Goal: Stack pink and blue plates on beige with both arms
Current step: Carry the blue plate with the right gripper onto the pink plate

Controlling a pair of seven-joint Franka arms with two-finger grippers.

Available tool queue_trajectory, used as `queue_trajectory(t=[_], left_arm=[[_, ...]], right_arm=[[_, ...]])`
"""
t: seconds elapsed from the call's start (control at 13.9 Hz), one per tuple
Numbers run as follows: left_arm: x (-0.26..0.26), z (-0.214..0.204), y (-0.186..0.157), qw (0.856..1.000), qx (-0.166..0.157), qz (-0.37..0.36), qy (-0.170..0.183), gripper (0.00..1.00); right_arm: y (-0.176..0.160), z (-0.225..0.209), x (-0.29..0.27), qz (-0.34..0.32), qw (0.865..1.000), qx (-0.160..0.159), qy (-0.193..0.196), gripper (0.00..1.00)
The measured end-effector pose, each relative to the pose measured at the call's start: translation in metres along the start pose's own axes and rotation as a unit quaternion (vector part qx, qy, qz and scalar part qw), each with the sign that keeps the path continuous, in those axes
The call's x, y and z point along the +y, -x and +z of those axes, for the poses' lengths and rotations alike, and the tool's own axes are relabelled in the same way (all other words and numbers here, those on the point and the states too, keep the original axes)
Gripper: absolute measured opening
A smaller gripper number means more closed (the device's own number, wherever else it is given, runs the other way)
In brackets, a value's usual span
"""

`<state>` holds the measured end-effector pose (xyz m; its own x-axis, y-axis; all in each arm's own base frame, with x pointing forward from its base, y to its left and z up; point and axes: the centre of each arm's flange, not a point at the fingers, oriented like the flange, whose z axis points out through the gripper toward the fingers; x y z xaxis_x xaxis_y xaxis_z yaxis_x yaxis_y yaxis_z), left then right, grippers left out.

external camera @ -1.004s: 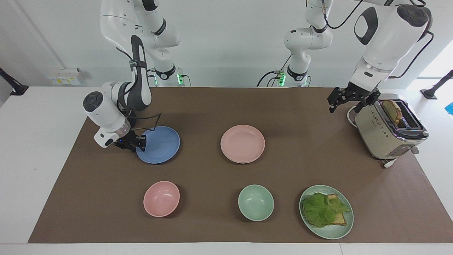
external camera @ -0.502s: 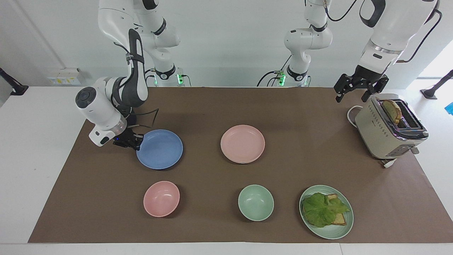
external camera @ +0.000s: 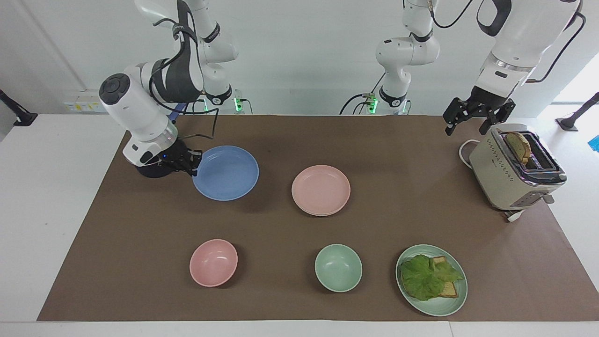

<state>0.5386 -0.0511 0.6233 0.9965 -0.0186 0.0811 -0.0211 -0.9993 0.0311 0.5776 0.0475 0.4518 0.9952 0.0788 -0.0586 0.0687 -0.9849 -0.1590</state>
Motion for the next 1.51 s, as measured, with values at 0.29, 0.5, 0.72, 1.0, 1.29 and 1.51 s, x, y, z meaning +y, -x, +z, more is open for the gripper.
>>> queue_trajectory(t=[0.29, 0.5, 0.72, 1.0, 1.29, 1.51], left_arm=[[0.000, 0.000, 0.000, 1.000, 0.000, 0.000, 0.000, 1.00], [-0.001, 0.000, 0.000, 1.000, 0.000, -0.001, 0.000, 1.00], [-0.020, 0.000, -0.001, 1.000, 0.000, -0.018, -0.001, 1.00], [-0.034, -0.001, -0.001, 1.000, 0.001, -0.031, -0.002, 1.00], [-0.048, -0.001, -0.001, 0.999, 0.001, -0.043, -0.002, 1.00], [-0.051, -0.002, -0.001, 0.999, 0.001, -0.045, -0.001, 1.00]], right_arm=[[-0.001, 0.014, -0.080, 0.028, 1.000, 0.010, 0.004, 0.04], [0.003, 0.027, -0.147, 0.058, 0.998, 0.028, 0.001, 0.04], [0.008, 0.059, -0.206, 0.067, 0.997, 0.039, -0.001, 0.04], [0.007, 0.094, -0.235, 0.062, 0.997, 0.042, 0.001, 0.04], [0.006, 0.118, -0.242, 0.056, 0.998, 0.039, 0.006, 0.04], [0.010, 0.130, -0.245, 0.052, 0.998, 0.035, 0.009, 0.04]])
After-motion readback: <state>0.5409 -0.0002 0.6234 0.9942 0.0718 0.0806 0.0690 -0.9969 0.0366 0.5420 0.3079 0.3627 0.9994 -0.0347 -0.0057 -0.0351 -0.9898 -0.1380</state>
